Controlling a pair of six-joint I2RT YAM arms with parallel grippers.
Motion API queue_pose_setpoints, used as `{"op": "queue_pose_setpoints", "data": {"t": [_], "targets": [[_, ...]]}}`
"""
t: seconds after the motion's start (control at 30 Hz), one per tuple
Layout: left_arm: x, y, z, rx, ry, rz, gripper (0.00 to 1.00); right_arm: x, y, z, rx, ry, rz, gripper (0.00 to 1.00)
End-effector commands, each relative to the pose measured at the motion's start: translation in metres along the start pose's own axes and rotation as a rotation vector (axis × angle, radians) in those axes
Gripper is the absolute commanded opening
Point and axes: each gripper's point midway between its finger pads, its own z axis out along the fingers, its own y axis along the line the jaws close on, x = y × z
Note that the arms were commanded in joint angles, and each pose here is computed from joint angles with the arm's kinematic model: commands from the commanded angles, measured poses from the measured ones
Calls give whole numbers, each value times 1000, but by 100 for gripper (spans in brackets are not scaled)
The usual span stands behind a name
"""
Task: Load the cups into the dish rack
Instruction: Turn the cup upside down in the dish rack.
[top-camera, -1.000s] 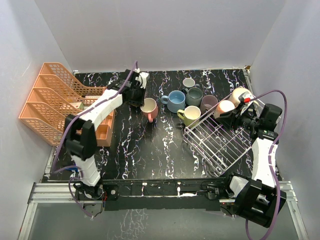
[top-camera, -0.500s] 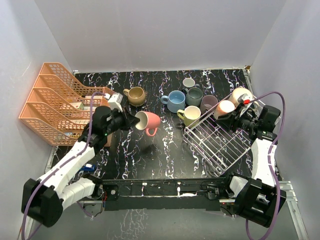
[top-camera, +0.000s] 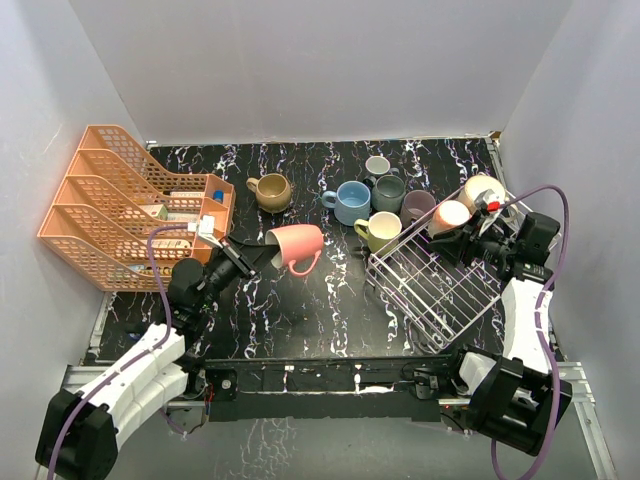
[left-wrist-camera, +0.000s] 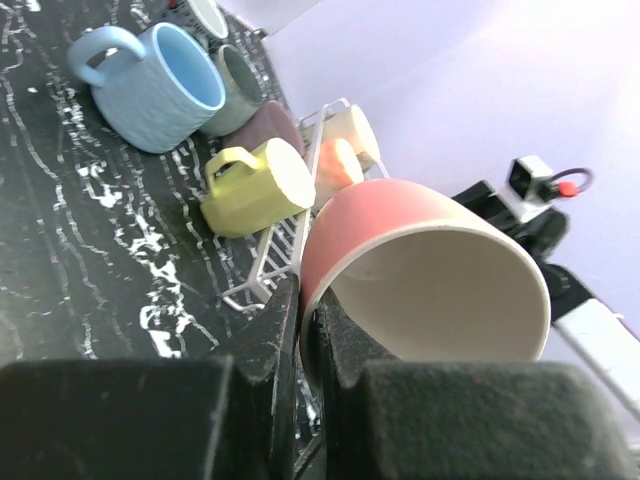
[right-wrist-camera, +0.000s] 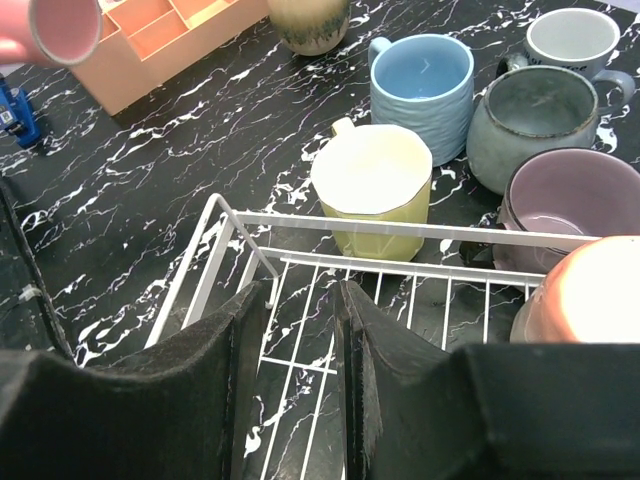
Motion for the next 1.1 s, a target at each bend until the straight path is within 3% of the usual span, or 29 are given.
{"op": "queue_pose_setpoints", "data": {"t": [0.0,0.53,0.77,1.07], "targets": [[-34,-66,-13,267,-157,-57,0,-6,5,-1,-26,-27,-57,37],[-4,-87,-17,369,-151,-22,0,-10,12,-2,-53,-25,-102,37],[6,-99,-14,409,-140,-1,0,-23,29,-8,-101,15,-118,44],[10,-115,-4,439,-137,37,0,-57,57,-10,-182,4,-76,61]]}}
